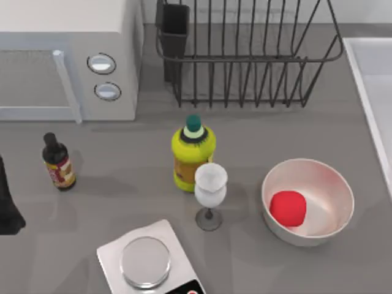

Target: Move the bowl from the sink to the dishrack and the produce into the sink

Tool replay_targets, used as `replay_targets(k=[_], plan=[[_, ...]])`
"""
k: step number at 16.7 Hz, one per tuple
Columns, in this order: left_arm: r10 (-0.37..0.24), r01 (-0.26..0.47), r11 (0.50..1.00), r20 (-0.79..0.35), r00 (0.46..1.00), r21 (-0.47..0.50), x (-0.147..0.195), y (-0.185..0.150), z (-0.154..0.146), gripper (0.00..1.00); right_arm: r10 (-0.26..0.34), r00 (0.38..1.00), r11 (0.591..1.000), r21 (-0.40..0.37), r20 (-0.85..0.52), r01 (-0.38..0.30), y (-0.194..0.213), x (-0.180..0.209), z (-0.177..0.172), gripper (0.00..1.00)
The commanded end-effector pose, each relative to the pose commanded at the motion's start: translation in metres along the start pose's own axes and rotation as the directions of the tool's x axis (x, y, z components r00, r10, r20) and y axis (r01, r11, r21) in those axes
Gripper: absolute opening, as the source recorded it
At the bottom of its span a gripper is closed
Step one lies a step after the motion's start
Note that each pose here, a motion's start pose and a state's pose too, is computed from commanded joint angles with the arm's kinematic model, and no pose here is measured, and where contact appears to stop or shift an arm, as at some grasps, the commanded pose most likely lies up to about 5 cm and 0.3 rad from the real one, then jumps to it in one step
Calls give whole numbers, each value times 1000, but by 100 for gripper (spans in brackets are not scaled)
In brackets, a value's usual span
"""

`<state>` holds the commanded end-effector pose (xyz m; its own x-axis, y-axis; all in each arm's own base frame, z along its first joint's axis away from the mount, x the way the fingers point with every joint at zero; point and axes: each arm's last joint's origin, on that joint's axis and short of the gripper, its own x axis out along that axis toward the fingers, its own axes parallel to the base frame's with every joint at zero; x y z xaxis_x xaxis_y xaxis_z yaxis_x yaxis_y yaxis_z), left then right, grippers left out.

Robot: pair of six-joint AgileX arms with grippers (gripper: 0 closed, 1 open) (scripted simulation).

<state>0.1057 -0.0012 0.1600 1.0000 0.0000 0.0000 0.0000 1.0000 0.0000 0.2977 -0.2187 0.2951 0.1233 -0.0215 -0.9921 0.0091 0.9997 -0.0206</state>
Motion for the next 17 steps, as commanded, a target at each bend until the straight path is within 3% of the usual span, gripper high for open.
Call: replay_targets(k=[4,7,14,17], plan=[[0,0,1000,0,1000,0,0,0,0,100,4,1000,1000,0,-6,-4,23,-56,-74,0],[0,0,1000,0,1000,0,0,0,0,100,17,1000,1000,1,-18,-17,35,-69,-102,0],[0,0,1000,0,1000,0,0,0,0,100,14,1000,1000,-8,-17,-14,38,-69,-101,0],[0,0,1000,0,1000,0,0,0,0,100,-24,1000,997,-70,-3,24,49,-64,-80,0]])
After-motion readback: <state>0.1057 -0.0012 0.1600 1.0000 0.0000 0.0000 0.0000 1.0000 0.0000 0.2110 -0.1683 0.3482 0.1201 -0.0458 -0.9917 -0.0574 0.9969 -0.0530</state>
